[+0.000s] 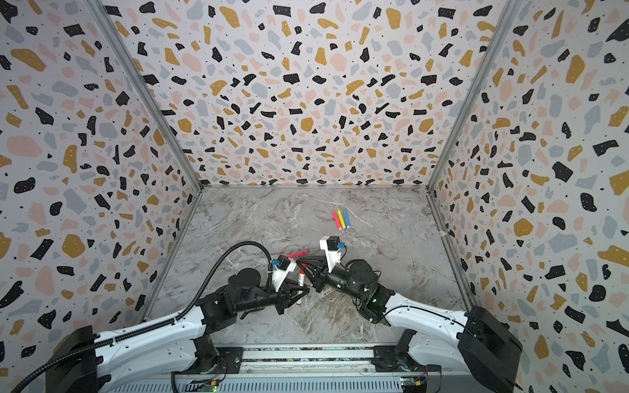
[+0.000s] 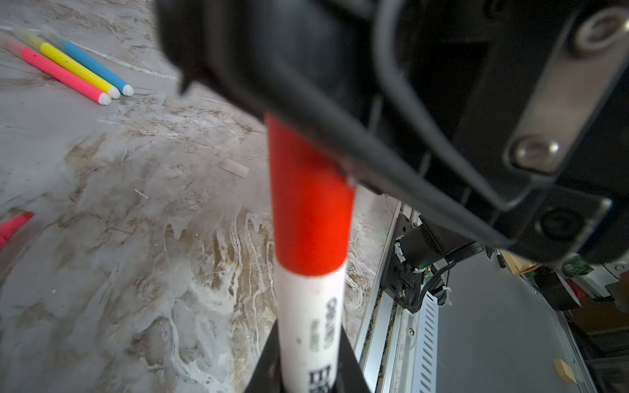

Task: Insert the pens into the pen caps
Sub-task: 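Grip the capped white marker with the right gripper beside the left gripper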

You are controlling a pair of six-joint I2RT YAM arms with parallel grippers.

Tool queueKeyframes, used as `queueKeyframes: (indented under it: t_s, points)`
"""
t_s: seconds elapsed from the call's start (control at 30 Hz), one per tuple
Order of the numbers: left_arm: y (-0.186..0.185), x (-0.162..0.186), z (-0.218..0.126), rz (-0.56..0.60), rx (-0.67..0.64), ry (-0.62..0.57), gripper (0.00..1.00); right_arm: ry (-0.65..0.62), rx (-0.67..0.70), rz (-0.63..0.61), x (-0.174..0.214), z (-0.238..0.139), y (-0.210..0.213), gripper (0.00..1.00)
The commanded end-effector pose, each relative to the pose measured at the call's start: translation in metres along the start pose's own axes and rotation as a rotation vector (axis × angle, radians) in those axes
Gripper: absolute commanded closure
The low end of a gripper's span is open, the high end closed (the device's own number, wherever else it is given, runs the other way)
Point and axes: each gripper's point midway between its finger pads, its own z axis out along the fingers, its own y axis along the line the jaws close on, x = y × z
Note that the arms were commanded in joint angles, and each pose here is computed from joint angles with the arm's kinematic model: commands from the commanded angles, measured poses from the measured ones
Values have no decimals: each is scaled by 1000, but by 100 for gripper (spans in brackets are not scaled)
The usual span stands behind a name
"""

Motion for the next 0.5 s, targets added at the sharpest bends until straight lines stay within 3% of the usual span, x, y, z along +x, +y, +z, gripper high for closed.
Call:
queueKeyframes:
  t_s: [0.0, 0.17, 0.27, 0.33, 0.37, 0.43, 0.47]
  points:
    - [-31, -197, -86, 47, -2, -738, 100, 556, -122, 126, 150, -39, 17, 100]
    - [-19, -192, -85, 35, -28, -733, 100, 541, -75, 105, 139, -33, 14, 100]
    - [-5, -172, -67, 22, -46, -661, 100, 489, -102, 110, 104, -21, 17, 100]
    - [5, -148, -51, 7, -48, -582, 100, 434, -68, 75, 66, -13, 11, 86]
    - [9, -139, -47, -4, -49, -559, 100, 411, -35, 50, 50, -12, 6, 75]
    - [15, -119, -44, -27, -46, -525, 100, 351, 35, -12, 13, -12, -3, 45]
    - [17, -112, -44, -33, -45, -515, 100, 325, 48, -36, -1, -13, -4, 39]
